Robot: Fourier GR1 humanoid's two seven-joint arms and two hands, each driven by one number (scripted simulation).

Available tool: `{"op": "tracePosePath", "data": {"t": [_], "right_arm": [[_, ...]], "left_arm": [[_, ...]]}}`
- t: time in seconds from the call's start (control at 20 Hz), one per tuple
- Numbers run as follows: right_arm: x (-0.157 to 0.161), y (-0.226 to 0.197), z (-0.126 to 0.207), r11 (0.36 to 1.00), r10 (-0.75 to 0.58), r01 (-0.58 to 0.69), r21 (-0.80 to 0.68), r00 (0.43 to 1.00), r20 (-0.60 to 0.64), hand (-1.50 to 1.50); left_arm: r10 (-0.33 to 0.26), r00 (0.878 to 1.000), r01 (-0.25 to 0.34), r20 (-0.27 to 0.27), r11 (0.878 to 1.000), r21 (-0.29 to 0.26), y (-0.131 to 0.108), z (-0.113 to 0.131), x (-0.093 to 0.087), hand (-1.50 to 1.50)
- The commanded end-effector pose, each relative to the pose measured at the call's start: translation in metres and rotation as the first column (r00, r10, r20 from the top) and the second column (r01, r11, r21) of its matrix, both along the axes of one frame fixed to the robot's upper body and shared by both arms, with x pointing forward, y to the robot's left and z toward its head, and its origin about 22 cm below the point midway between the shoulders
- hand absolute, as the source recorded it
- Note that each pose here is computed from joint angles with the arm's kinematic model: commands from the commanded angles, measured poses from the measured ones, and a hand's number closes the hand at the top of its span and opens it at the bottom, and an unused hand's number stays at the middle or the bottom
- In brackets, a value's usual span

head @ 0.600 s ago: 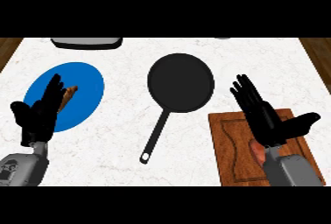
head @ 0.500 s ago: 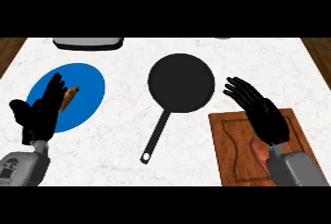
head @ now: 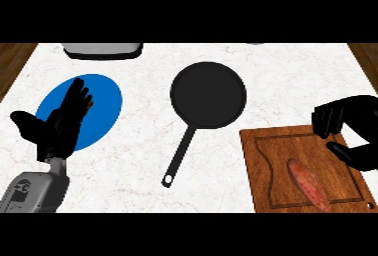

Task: Pick the sweet potato from the cutting board and place it in the pan

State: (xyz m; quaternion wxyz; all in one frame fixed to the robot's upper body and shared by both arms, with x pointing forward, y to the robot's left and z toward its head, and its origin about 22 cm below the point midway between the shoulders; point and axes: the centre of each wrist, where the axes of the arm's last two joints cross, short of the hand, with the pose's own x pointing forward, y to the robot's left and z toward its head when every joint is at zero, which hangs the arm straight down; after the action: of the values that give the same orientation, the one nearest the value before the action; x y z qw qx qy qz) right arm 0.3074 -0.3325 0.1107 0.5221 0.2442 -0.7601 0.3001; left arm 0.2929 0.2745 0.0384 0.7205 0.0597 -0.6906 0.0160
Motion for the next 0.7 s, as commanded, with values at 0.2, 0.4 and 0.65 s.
{"op": "tracePosePath", "data": {"t": [0.2,0.4,0.65], "right_arm": [[-0.014,-0.098,0.035,0.980,0.029,0.006,-0.201,0.985,0.172,-1.50],[-0.008,-0.088,0.064,0.950,0.134,-0.042,-0.309,0.950,0.283,-1.50],[-0.002,-0.071,0.088,0.872,0.247,-0.062,-0.486,0.912,0.327,-1.50]], "left_arm": [[-0.032,0.999,0.032,-0.002,0.999,-0.032,-0.009,0.007,-0.003,0.00],[-0.033,0.999,0.034,0.011,0.999,-0.037,-0.001,0.013,0.002,0.00],[-0.062,0.998,0.063,0.010,0.997,-0.036,-0.015,0.012,-0.001,0.00]]}}
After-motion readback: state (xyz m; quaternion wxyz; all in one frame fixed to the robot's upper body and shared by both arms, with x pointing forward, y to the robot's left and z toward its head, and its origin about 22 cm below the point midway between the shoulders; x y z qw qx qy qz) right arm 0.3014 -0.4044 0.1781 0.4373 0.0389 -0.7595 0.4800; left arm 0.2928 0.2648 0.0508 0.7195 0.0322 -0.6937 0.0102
